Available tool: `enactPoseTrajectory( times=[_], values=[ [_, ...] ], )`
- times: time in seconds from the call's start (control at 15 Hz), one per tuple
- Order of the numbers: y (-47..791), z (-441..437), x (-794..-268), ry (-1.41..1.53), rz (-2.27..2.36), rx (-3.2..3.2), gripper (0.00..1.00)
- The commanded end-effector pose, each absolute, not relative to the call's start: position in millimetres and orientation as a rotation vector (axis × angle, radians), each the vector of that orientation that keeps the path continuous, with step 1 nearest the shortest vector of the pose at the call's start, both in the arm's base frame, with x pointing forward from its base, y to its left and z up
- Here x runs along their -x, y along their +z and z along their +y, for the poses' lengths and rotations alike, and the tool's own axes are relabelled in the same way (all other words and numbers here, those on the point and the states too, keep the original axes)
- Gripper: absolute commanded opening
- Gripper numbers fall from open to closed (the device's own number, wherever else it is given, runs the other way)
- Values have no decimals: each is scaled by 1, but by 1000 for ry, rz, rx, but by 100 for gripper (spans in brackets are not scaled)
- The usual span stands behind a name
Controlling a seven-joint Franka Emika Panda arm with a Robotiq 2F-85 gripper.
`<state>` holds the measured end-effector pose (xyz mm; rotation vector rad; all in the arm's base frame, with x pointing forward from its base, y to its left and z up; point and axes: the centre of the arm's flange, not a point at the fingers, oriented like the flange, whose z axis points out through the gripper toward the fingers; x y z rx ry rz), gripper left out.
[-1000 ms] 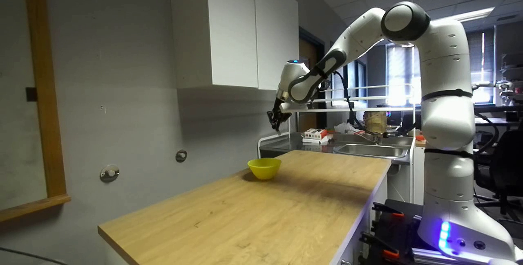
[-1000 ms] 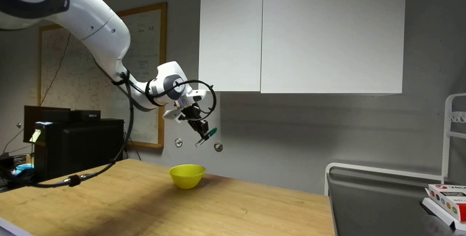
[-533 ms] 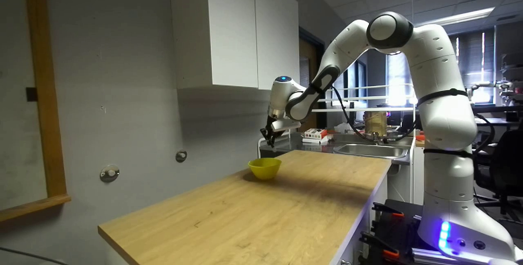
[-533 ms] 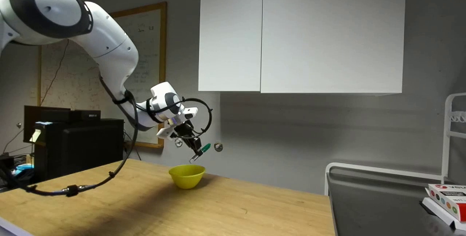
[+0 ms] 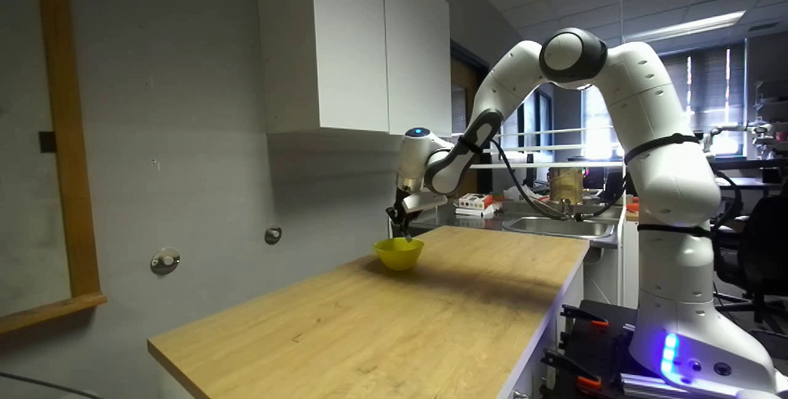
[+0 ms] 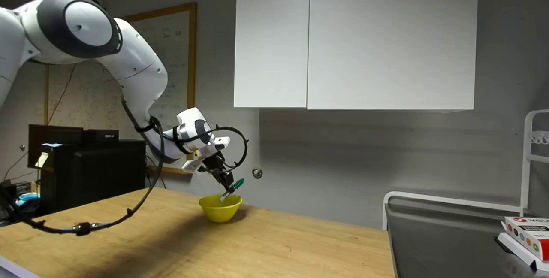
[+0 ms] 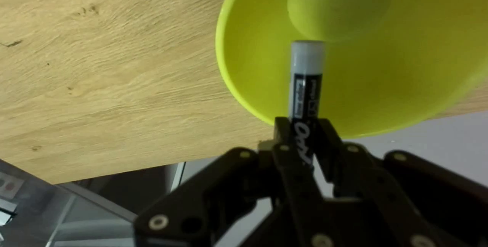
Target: Pick up the pen from the countertop and put it in the yellow bowl.
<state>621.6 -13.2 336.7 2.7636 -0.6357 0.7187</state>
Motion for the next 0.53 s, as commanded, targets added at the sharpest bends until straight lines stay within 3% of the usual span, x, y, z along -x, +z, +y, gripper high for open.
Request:
enactPoseTrajectory(
  times=[0.0, 0.27, 0.33, 0.4, 0.47],
  values=[
    [322, -12, -641, 705, -647, -2746, 11],
    [316, -15, -649, 701, -650, -2732, 11],
    [316, -15, -650, 702, -650, -2728, 23],
    [316, -16, -652, 702, -651, -2724, 45],
    [316, -17, -652, 704, -652, -2720, 48]
  ],
)
